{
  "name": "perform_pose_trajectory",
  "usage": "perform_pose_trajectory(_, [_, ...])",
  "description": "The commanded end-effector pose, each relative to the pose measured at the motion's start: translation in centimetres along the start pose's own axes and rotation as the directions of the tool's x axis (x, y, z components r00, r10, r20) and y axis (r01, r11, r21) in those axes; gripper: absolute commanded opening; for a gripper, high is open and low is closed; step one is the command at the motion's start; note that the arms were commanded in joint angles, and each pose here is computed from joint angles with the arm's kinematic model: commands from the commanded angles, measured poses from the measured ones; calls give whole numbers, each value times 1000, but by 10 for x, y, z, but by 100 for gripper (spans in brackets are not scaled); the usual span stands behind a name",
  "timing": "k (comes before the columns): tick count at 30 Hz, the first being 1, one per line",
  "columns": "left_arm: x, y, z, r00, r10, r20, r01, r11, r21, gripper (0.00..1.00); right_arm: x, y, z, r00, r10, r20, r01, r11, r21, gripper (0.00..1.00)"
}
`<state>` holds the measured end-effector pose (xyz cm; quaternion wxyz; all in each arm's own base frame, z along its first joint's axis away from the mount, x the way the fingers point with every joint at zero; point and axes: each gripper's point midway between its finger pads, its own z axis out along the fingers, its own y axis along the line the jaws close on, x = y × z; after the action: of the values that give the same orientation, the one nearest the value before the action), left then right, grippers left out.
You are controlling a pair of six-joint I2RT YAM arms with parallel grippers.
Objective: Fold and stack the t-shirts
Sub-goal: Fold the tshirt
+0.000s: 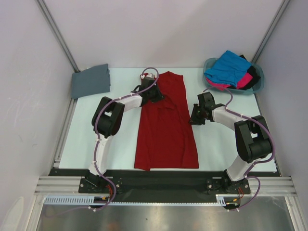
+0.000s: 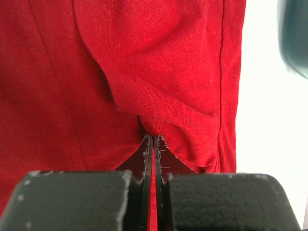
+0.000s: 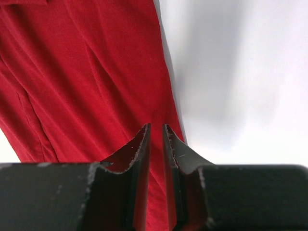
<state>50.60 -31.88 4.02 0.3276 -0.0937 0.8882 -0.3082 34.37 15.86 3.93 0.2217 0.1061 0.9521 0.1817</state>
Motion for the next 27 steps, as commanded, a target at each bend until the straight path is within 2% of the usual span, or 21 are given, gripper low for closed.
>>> perform_pose_trajectory(1, [-20, -27, -11, 998, 37, 49, -39, 998, 50, 0, -5, 2, 0, 1000, -11, 14, 11, 1000, -10, 20])
perform_pose_trajectory(12, [-41, -61, -50, 993, 65, 97, -75, 992, 105, 0, -5, 4, -5, 1000, -10, 21, 11, 1000, -17, 20])
perform_pose_trajectory(16, [-41, -64, -67, 993, 79, 90, -86, 993, 83, 0, -5, 6, -9, 1000, -8, 28, 9, 1000, -23, 20])
perform_pose_trajectory(27, [-8, -33, -86, 998, 61, 20, -61, 998, -8, 1, -5, 8, -22, 999, -11, 51, 13, 1000, -24, 20])
